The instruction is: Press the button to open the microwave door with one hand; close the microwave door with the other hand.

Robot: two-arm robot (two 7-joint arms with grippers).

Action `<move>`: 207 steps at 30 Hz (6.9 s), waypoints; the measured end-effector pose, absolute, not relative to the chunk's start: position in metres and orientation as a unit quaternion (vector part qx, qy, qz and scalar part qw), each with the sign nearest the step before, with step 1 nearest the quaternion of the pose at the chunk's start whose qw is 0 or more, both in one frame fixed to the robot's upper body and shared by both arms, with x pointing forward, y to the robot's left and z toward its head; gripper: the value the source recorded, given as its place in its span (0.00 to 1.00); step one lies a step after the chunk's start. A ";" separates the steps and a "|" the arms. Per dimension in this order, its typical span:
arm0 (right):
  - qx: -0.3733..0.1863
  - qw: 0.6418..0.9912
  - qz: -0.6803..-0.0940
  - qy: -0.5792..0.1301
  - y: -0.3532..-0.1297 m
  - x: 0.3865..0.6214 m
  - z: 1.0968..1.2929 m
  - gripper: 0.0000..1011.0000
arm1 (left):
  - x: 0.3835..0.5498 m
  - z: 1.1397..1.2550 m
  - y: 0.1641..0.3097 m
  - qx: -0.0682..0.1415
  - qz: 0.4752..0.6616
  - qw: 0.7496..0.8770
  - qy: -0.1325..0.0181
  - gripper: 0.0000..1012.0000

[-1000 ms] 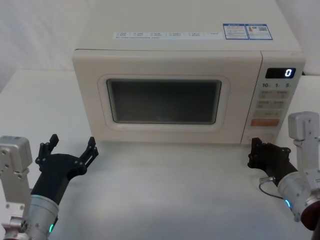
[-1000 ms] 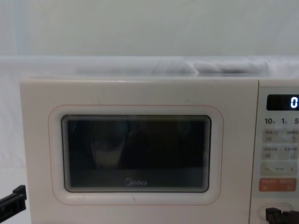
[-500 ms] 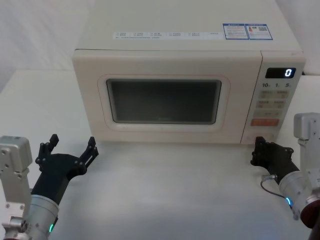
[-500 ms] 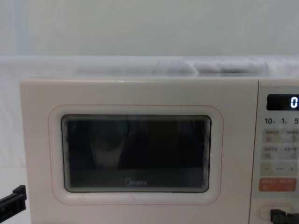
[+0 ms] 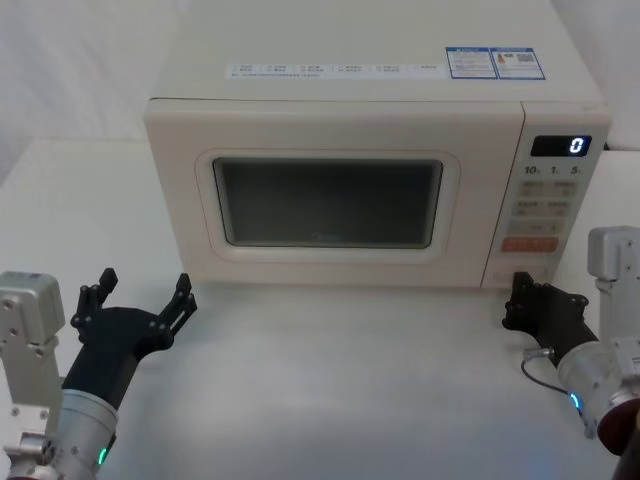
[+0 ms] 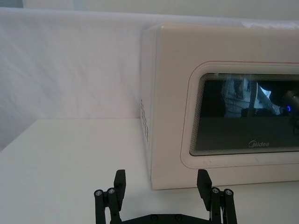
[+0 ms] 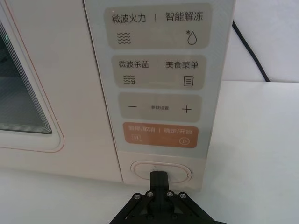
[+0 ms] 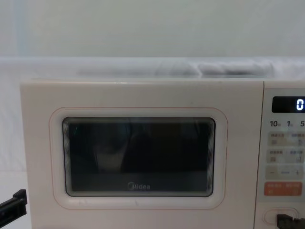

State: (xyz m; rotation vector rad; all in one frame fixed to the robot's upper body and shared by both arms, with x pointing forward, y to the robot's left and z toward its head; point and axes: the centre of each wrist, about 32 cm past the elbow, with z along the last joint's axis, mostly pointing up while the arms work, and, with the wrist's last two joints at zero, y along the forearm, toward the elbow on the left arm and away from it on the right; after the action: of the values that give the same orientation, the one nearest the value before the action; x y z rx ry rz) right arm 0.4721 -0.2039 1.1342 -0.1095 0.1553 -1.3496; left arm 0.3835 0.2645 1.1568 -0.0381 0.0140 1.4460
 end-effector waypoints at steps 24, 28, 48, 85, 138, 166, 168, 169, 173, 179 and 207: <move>-0.038 0.770 -0.634 0.062 -0.198 0.482 1.132 0.00 | 0.384 1.157 0.265 -0.017 0.662 0.750 0.006 0.99; -0.038 0.771 -0.633 0.062 -0.198 0.484 1.132 0.00 | 0.384 1.157 0.265 -0.017 0.662 0.750 0.006 0.99; -0.035 0.772 -0.631 0.065 -0.194 0.495 1.128 0.00 | 0.384 1.157 0.265 -0.017 0.662 0.750 0.006 0.99; -0.028 0.768 -0.637 0.063 -0.194 0.478 1.130 0.00 | 0.384 1.157 0.265 -0.017 0.662 0.750 0.006 0.99; 0.043 0.792 -0.606 0.061 -0.216 0.410 1.177 0.00 | 0.383 1.157 0.265 -0.017 0.662 0.750 0.006 0.99; -0.034 0.788 -0.615 0.008 -0.245 0.391 1.192 0.00 | 0.384 1.157 0.265 -0.017 0.662 0.750 0.006 0.99; -0.036 0.784 -0.620 0.010 -0.247 0.391 1.190 0.00 | 0.384 1.157 0.265 -0.017 0.662 0.750 0.006 0.99; -0.036 0.784 -0.620 0.010 -0.247 0.391 1.190 0.00 | 0.384 1.157 0.265 -0.017 0.662 0.750 0.006 0.99; -0.037 0.780 -0.624 0.013 -0.251 0.393 1.188 0.00 | 0.384 1.157 0.265 -0.017 0.662 0.750 0.006 0.99; -0.036 0.780 -0.624 0.013 -0.250 0.393 1.187 0.00 | 0.384 1.157 0.265 -0.017 0.662 0.750 0.006 0.99; -0.034 0.782 -0.622 0.013 -0.249 0.393 1.188 0.74 | 0.384 1.157 0.265 -0.017 0.662 0.750 0.006 0.99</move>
State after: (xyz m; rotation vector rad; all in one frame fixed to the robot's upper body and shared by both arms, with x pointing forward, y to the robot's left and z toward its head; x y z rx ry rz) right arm 0.3931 -0.2491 1.1877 -0.0741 0.0286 -1.3436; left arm 0.3835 0.2645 1.1568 -0.0381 0.0141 1.4461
